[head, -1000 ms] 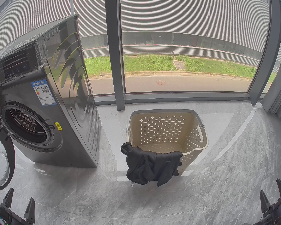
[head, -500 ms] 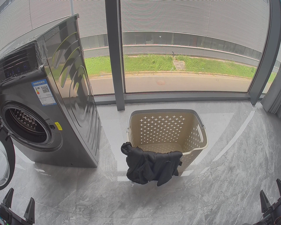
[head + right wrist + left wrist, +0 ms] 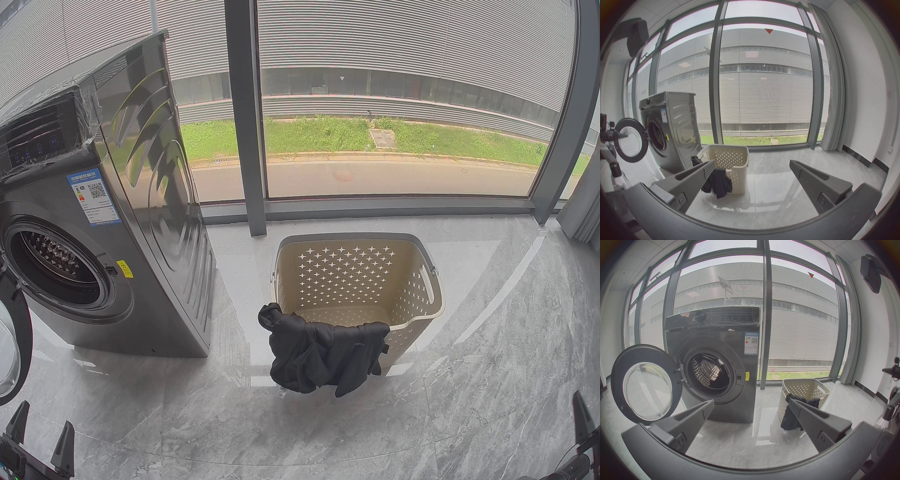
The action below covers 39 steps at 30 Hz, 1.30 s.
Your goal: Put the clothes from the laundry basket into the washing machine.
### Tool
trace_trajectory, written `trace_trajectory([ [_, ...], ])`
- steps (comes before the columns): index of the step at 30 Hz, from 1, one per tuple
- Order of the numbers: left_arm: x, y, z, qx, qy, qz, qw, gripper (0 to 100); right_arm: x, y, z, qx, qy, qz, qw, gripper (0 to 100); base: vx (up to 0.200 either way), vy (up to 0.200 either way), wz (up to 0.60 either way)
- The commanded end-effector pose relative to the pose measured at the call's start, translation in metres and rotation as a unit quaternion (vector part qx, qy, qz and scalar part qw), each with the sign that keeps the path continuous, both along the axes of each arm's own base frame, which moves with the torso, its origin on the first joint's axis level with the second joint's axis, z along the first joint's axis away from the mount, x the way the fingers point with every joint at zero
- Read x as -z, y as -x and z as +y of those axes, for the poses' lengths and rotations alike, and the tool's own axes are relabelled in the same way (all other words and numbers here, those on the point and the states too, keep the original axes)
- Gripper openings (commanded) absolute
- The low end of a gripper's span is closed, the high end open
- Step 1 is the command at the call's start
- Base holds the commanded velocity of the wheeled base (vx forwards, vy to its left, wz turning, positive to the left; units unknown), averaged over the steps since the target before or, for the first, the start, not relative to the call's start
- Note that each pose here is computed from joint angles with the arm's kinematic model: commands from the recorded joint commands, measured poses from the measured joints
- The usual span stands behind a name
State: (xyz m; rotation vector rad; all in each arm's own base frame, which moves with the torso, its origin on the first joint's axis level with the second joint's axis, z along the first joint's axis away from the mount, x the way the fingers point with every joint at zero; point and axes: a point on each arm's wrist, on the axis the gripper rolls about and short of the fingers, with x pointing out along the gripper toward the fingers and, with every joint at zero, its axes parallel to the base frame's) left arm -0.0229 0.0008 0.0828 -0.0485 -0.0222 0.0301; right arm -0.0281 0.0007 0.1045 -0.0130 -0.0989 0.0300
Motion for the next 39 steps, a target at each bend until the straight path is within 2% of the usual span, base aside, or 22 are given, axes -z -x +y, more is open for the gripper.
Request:
trace_trajectory([
  [1, 0.005, 0.000, 0.000, 0.001, 0.000, 0.001, 1.0000, 100, -0.085, -0.019, 0.000, -0.089, -0.033, 0.009, 0.9955, 100, 0.000, 0.000, 0.00],
  [2, 0.005, 0.000, 0.000, 0.001, 0.000, 0.001, 1.0000, 100, -0.084, -0.034, 0.002, -0.126, -0.049, 0.056, 0.9893, 100, 0.000, 0.000, 0.00],
  [3, 0.005, 0.000, 0.000, 0.002, 0.001, 0.001, 1.0000, 100, -0.083, -0.047, 0.006, -0.145, -0.053, 0.092, 0.9837, 100, 0.000, 0.000, 0.00],
  [4, 0.005, 0.000, 0.000, 0.002, 0.001, 0.001, 1.0000, 100, -0.081, -0.058, 0.010, -0.160, -0.051, 0.120, 0.9785, 100, 0.000, 0.000, 0.00],
  [5, 0.005, 0.000, 0.000, 0.002, 0.001, 0.001, 1.0000, 100, -0.081, -0.060, 0.010, -0.163, -0.050, 0.124, 0.9775, 100, 0.000, 0.000, 0.00],
  [6, 0.005, 0.000, 0.000, 0.002, 0.001, 0.001, 1.0000, 100, -0.077, -0.079, 0.020, -0.201, -0.042, 0.177, 0.9625, 100, 0.000, 0.000, 0.00],
  [9, 0.005, 0.000, 0.000, 0.002, 0.002, 0.001, 1.0000, 100, -0.072, -0.109, 0.034, -0.224, -0.038, 0.235, 0.9449, 100, 0.000, 0.000, 0.00],
  [15, 0.005, 0.000, 0.000, 0.002, 0.002, 0.001, 1.0000, 100, -0.055, -0.158, 0.057, -0.248, -0.033, 0.288, 0.9243, 100, 0.000, 0.000, 0.00],
  [18, 0.005, 0.000, 0.000, 0.002, 0.002, 0.001, 1.0000, 100, -0.047, -0.178, 0.066, -0.252, -0.033, 0.309, 0.9164, 100, 0.000, 0.000, 0.00],
  [20, 0.005, 0.000, 0.000, 0.002, 0.001, 0.001, 1.0000, 100, -0.044, -0.188, 0.071, -0.256, -0.036, 0.315, 0.9131, 100, 0.000, 0.000, 0.00],
  [21, 0.005, 0.000, 0.000, 0.000, 0.000, 0.001, 1.0000, 100, -0.039, -0.195, 0.075, -0.261, -0.041, 0.325, 0.9079, 100, 0.000, 0.000, 0.00],
  [22, 0.005, 0.000, 0.000, 0.000, 0.000, 0.001, 1.0000, 100, -0.038, -0.196, 0.076, -0.262, -0.042, 0.327, 0.9068, 100, 0.000, 0.000, 0.00],
  [24, 0.005, 0.000, 0.000, 0.000, 0.000, 0.001, 1.0000, 100, -0.028, -0.209, 0.082, -0.259, -0.053, 0.344, 0.9010, 100, 0.000, 0.000, 0.00],
  [27, 0.005, 0.000, 0.000, 0.002, 0.001, 0.001, 1.0000, 100, -0.017, -0.224, 0.088, -0.258, -0.054, 0.353, 0.8979, 100, 0.000, 0.000, 0.00],
  [32, 0.005, 0.000, 0.000, 0.001, 0.001, 0.001, 1.0000, 100, -0.008, -0.237, 0.096, -0.261, -0.053, 0.349, 0.8988, 100, 0.000, 0.000, 0.00],
  [33, 0.005, 0.000, 0.000, -0.001, 0.000, 0.001, 1.0000, 100, 0.004, -0.249, 0.107, -0.267, -0.050, 0.354, 0.8949, 100, 0.000, 0.000, 0.00],
  [36, 0.005, 0.000, 0.000, 0.000, 0.000, 0.001, 1.0000, 100, 0.018, -0.263, 0.117, -0.267, -0.052, 0.368, 0.8889, 100, 0.000, 0.000, 0.00],
  [39, 0.005, 0.000, 0.000, -0.001, 0.001, 0.001, 1.0000, 100, 0.031, -0.277, 0.124, -0.265, -0.052, 0.375, 0.8869, 100, 0.000, 0.000, 0.00],
])
